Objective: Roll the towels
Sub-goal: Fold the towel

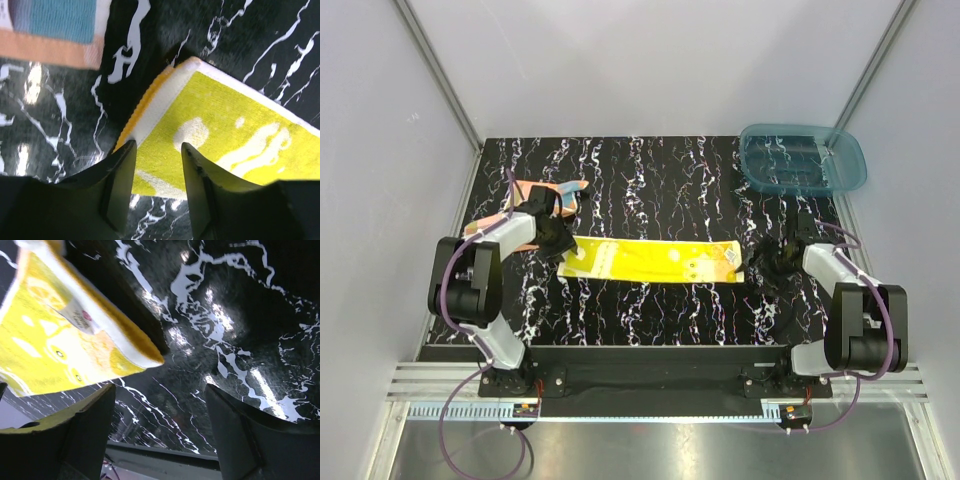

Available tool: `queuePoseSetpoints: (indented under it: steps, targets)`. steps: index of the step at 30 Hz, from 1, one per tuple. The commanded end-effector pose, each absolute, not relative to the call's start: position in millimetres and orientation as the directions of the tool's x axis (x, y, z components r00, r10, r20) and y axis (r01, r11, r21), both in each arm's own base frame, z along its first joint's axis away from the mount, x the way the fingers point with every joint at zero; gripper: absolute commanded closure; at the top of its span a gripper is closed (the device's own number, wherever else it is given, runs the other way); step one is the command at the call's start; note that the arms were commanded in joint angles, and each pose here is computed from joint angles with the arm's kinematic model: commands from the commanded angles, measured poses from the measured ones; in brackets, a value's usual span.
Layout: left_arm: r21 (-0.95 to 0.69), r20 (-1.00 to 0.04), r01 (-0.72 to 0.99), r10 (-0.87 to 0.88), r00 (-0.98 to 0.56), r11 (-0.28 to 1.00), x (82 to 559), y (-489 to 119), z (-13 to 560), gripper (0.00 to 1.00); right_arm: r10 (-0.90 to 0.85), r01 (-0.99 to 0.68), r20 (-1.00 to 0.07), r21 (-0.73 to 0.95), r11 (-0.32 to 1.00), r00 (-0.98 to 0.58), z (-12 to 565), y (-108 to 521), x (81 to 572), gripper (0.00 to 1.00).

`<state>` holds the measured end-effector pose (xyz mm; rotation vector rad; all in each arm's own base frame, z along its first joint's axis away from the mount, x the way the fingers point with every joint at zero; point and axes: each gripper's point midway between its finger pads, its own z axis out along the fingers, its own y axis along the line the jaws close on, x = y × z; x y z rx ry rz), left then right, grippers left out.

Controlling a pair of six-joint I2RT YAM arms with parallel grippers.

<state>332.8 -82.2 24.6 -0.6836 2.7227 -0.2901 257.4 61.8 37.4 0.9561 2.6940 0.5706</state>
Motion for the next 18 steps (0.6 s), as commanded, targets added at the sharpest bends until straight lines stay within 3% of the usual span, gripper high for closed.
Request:
queuePoseSetpoints:
  steps: [1,10,18]
  targets:
    - [-0.282,-0.306,-0.403,-0.48,-0.822,0.871,333,-78,53,0.51,0.646,0.55,-0.052,0.478,0.685,-0.761,33,72,260,0.22]
    - [-0.256,-0.474,-0.278,-0.371,-0.799,0.926,348,-66,151,0.43,0.657,0.572,-0.027,0.463,0.676,-0.754,15,71,265,0.31]
    - [-0.153,-0.54,-0.253,-0.295,-0.788,0.955,351,-46,150,0.41,0.659,0.584,-0.006,0.459,0.67,-0.752,2,72,269,0.46]
